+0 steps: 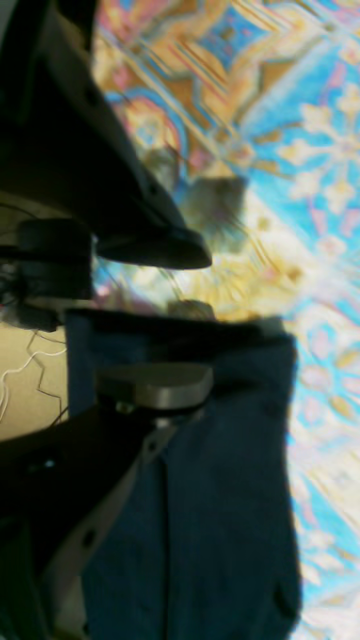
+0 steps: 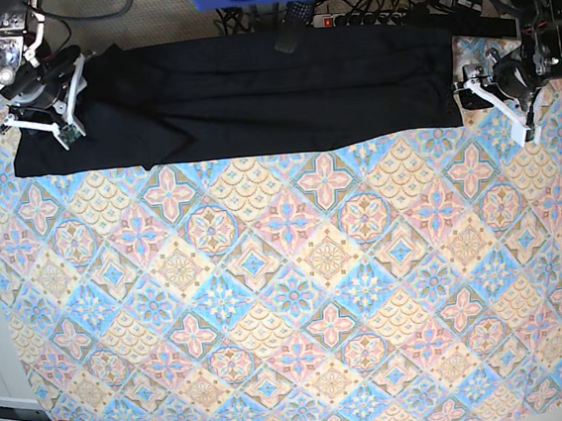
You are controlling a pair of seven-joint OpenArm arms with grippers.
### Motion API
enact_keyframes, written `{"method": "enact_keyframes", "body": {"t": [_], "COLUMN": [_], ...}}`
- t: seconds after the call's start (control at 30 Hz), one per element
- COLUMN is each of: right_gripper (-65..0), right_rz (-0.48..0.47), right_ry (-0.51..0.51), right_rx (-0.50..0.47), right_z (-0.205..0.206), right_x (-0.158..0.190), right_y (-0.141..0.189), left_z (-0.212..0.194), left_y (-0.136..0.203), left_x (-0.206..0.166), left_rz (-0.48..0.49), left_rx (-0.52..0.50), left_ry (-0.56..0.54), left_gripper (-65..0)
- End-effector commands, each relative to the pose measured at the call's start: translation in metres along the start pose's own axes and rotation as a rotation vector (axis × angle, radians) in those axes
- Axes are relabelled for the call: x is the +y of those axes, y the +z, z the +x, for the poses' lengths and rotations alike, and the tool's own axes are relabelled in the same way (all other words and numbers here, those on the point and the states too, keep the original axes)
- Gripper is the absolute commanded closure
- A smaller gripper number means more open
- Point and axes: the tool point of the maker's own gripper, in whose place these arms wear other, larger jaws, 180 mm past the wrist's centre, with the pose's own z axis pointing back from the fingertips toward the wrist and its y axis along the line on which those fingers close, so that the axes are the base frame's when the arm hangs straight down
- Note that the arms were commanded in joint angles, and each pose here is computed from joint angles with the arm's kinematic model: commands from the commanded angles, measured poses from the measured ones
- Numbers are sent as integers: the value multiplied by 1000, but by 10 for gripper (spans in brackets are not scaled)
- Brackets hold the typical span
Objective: Fold the T-shirt properly
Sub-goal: 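Release the shirt and raise both grippers, then grasp the strip's end with the left gripper and drag it inward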
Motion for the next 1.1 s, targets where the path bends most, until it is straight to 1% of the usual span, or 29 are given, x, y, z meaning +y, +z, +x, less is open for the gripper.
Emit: {"method": "enact_keyframes", "body": {"t": [0.0,0.13,0.27,0.4,0.43,0.57,0.7,0.83,0.87,0.93,1.0,1.07], "right_gripper": [-259,-259,-259,-259,-259,-259,-259,-259,-259,-259,-257,-250], "right_rz": [-24,-27,-27,-35,-36,-36,-36,-36,-36,-36,-37,-37], "right_ry": [5,5,7,4,4,4,4,4,4,4,4,4], "right_rx": [-30,-40,-45,-56,-57,-59,-59,-59,-59,-59,-62,-62], "right_z": [8,13,15,21,21,22,22,22,22,22,22,22], "right_x": [-9,-10,-10,-13,-14,-14,-14,-14,-14,-14,-14,-14], "right_y": [5,4,4,4,4,4,4,4,4,4,4,4], "left_z": [9,-12,-32,-45,-47,-52,-64,-67,-66,-63,-53,-43], "left_y": [6,0,-11,-27,-29,-40,-49,-54,-54,-55,-55,-55], "left_x": [3,13,25,-2,-8,-30,-38,-45,-45,-45,-44,-40], "left_rz": [7,18,30,-27,-37,-80,-100,-118,-120,-119,-125,-118], "left_rx": [-7,97,154,206,213,187,208,217,213,204,165,131], "left_ry": [-23,9,72,37,26,8,51,80,82,84,69,54], "left_gripper": [-307,-307,-307,-307,-307,-307,-301,-289,-258,-170,-75,-2]}}
